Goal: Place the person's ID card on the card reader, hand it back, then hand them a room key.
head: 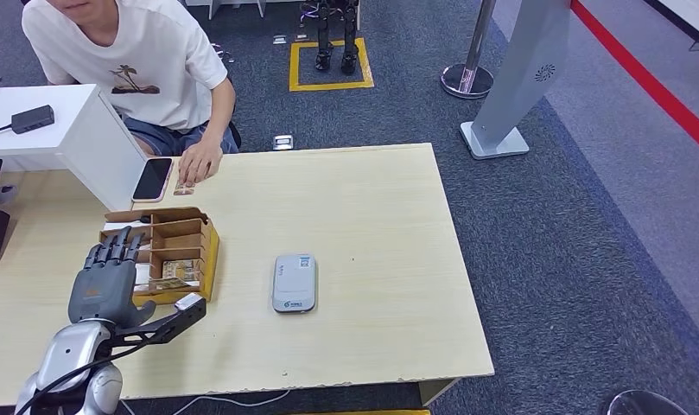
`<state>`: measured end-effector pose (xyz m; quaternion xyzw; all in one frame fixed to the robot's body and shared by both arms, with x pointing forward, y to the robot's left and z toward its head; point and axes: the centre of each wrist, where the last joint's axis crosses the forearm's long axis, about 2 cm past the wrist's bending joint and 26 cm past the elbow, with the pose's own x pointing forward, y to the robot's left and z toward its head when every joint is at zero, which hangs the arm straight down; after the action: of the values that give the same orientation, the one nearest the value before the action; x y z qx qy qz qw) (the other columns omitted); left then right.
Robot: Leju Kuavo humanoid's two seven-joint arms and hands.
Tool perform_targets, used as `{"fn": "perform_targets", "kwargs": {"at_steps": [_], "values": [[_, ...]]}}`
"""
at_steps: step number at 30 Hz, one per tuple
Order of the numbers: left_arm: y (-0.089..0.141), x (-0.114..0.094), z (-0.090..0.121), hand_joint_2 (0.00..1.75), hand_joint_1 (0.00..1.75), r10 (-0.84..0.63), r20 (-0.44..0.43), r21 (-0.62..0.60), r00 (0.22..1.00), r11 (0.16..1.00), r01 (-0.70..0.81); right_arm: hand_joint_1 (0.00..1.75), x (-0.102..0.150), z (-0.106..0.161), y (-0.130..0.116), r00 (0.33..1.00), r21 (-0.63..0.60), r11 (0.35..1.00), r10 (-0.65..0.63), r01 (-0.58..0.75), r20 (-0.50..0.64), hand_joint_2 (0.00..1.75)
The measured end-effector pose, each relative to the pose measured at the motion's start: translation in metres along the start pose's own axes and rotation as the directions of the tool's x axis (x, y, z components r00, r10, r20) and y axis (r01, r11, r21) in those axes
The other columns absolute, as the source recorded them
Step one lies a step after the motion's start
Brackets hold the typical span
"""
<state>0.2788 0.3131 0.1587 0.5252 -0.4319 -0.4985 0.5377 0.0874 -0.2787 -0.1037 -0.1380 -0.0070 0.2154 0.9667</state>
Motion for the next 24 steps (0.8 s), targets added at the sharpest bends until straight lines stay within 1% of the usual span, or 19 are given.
{"fn": "perform_targets", "kwargs": {"at_steps": [12,18,24], "values": [[0.0004,-0.0009,-0.0002,1.75,0.0,0.011,-0.019,0.012,1.0,1.0,-0.01,0.0,0.0001,0.0,0.0,1.0,0.0,1.0,0.0,0.0,-0.001,0.0],[0.0,0.0025,-0.0009,1.75,0.0,0.019,-0.008,0.013,1.0,1.0,-0.019,0.0,0.0011,0.0002,-0.0002,1.0,0.001,1.0,0.005,-0.005,-0.002,0.0],[0.002,0.0075,-0.0057,1.75,0.0,0.032,-0.002,0.025,0.999,0.999,-0.032,0.0,0.0031,0.0006,-0.0009,1.0,-0.001,1.0,0.014,-0.014,-0.001,0.0]]}}
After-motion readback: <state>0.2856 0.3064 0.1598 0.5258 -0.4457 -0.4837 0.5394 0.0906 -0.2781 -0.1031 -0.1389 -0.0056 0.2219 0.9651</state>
